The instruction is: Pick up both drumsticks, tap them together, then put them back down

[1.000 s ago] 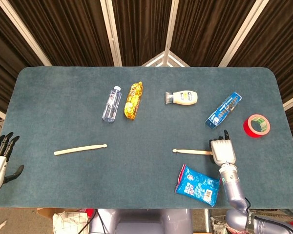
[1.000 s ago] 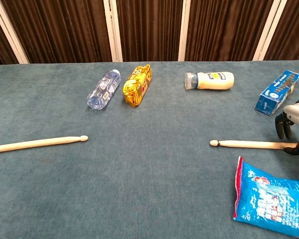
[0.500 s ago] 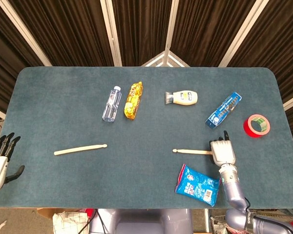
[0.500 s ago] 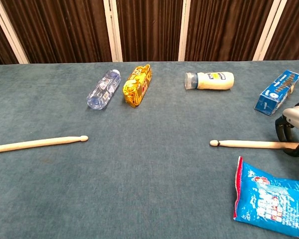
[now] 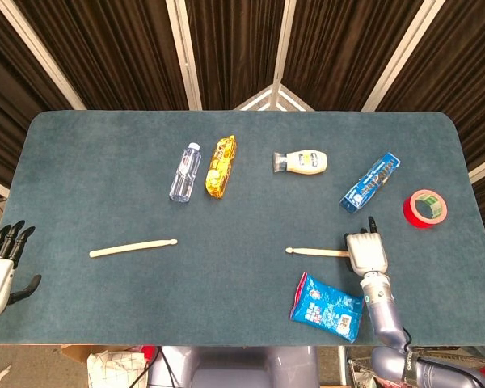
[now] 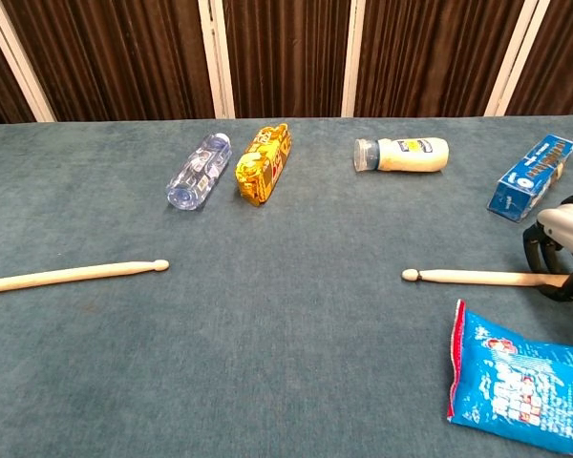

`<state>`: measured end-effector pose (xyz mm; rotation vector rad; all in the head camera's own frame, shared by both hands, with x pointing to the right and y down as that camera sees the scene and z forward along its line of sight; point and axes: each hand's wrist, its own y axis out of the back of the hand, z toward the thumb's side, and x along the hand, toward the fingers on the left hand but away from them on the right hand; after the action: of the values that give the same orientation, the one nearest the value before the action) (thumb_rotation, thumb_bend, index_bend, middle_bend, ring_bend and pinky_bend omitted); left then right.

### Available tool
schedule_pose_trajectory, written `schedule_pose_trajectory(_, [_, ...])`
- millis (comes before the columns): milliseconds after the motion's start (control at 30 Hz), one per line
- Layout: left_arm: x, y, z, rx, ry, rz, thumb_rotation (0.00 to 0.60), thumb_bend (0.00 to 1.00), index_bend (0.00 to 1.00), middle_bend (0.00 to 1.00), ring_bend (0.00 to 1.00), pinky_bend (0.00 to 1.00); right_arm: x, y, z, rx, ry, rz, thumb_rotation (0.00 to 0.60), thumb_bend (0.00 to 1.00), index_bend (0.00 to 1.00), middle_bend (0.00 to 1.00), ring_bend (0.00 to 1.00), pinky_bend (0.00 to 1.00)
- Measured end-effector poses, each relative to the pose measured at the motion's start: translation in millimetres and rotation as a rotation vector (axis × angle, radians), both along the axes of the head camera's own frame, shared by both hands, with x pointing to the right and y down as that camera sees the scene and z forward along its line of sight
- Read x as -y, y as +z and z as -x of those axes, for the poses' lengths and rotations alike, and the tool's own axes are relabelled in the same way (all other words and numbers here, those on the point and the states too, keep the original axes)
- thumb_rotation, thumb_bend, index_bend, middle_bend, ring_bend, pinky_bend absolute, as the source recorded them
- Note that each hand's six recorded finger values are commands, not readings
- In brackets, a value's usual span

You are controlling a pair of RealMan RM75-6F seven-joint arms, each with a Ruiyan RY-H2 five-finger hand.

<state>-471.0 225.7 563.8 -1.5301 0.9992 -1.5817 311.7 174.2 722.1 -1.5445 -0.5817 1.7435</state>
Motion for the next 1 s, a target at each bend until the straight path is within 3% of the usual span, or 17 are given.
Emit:
schedule_pose_trajectory(567, [-0.9,1.5,-2.0,0.006,0.005,0.007,0.6,0.4,0.09,0.0,0.0,0.0,0.5,2.4,-2.0,-0.014,-0.008,0.005,0.6,0.36,0.53,0.55,0.34,0.0])
schedule_pose_trajectory(1000, [-1.2,-0.2,-1.1,0.002,0.003,0.005,0.6,0.4,0.09,0.0,0.0,0.0,-2.3,4.4,2.2,-0.006,-0.022,0.02,0.6,0.4,0.61,0.57,0.37,0.0])
